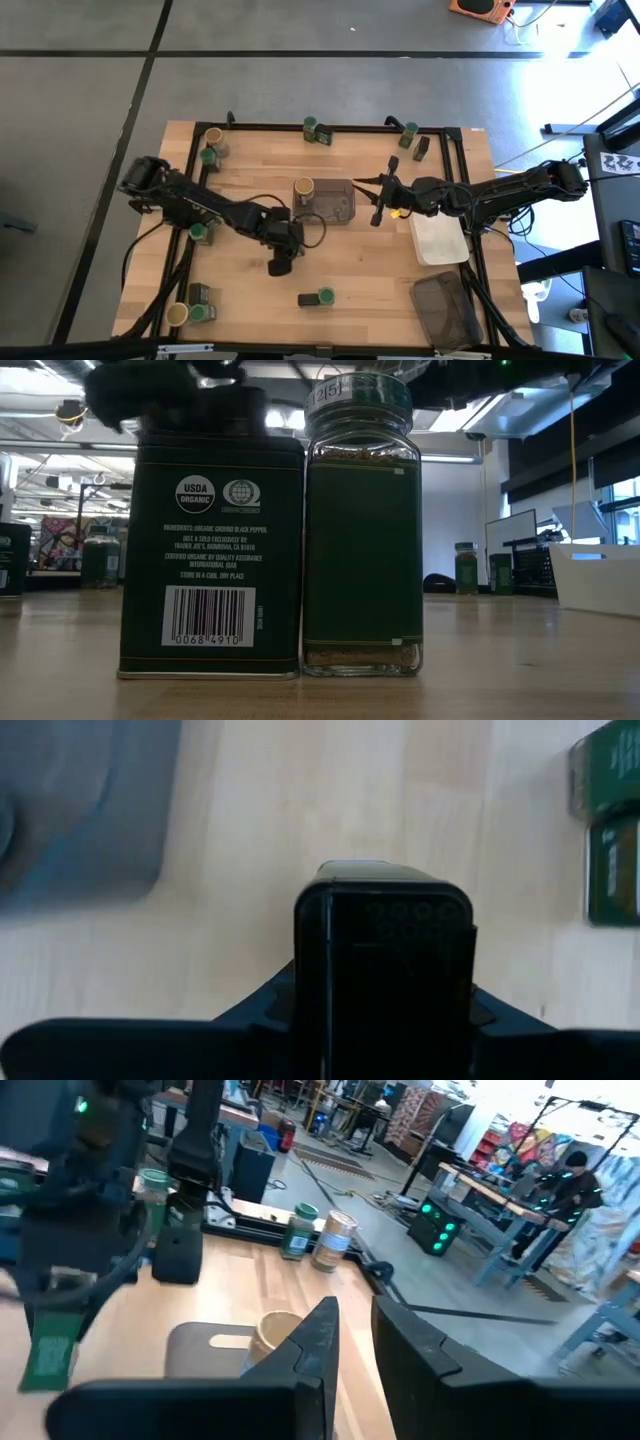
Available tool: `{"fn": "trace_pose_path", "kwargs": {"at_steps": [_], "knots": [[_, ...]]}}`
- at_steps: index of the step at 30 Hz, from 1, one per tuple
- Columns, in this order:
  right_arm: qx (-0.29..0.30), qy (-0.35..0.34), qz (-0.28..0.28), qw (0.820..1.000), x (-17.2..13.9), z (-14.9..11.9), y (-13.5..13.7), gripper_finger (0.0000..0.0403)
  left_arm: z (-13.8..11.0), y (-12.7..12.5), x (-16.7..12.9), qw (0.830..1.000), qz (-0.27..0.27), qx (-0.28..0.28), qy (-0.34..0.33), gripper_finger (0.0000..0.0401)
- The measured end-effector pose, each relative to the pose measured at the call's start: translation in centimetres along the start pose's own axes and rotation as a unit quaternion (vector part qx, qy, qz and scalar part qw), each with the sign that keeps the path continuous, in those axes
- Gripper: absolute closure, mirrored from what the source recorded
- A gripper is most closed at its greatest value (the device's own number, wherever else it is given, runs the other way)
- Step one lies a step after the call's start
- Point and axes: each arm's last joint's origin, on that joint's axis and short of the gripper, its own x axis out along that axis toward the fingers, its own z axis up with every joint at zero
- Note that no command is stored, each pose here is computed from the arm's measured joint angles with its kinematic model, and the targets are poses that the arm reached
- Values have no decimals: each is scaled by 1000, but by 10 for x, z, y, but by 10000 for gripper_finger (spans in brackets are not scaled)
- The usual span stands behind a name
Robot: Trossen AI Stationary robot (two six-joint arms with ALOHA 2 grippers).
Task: Sort spices by type
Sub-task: Put the black seasoning can into the white bin
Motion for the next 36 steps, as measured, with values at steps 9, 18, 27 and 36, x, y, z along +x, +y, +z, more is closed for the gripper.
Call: {"fn": "trace_pose_path", "kwargs": {"at_steps": [9,18,27,36], "knots": [[34,11,13,999,0,-3,1,338,36,-18,33,999,18,32,37,283],[40,15,27,999,0,-4,3,338,42,-10,40,997,39,49,43,281],[47,9,53,997,0,-3,4,338,45,-11,43,997,34,57,28,199],[109,-18,198,974,-3,0,14,281,49,-24,-5,995,32,90,32,155]]}}
